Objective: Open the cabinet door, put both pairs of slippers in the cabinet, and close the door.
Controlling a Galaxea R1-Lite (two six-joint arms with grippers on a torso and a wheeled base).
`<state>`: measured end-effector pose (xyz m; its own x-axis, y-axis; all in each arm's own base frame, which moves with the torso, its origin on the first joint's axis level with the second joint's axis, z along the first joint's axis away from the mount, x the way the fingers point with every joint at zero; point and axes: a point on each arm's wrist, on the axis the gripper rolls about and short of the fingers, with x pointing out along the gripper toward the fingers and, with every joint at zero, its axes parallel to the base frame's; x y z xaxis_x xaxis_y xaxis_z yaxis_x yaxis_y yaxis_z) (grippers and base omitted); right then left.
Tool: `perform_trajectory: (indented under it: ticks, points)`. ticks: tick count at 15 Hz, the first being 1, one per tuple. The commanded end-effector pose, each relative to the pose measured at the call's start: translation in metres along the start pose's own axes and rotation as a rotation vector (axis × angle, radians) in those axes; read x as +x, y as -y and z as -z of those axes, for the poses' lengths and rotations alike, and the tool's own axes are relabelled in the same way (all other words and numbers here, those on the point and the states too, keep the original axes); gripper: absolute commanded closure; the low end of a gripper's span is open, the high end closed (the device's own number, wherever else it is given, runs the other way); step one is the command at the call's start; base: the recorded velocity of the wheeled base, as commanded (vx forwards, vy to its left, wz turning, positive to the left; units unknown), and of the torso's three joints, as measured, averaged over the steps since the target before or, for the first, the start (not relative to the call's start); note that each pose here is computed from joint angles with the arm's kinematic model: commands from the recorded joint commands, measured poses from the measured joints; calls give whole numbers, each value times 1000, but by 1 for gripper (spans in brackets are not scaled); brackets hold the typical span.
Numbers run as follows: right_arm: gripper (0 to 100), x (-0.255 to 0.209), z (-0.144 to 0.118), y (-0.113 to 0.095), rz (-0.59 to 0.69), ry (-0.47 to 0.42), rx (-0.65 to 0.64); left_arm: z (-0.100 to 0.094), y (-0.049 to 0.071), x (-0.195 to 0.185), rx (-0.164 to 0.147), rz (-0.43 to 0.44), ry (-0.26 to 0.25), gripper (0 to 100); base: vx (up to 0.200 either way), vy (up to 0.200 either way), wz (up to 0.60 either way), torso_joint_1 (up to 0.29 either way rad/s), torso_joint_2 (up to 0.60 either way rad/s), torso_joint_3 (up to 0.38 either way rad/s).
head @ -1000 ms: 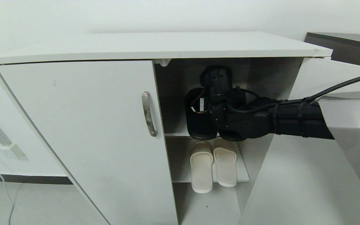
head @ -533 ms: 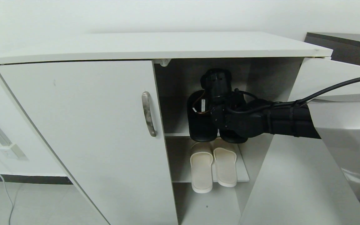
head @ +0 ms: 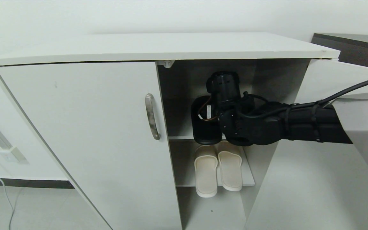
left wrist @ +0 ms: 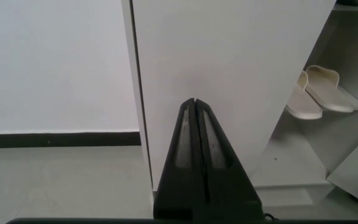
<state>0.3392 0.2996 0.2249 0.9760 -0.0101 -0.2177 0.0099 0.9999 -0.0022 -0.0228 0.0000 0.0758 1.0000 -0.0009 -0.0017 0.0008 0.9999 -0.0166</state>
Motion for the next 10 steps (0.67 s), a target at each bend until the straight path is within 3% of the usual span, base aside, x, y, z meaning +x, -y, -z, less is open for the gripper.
perform_trajectory:
  ticks: [1,5,10]
  points:
    - [0,-20,-8,4,-22,7,2,0,0,0,0,-1,0,100,0,0,0,0,0,0]
    - [0,-63,-4,16,-73,-1,-2,0,0,0,0,-2,0,100,0,0,0,0,0,0]
    - [0,-118,26,49,-218,-7,-7,0,0,0,0,2,0,100,0,0,0,0,0,0]
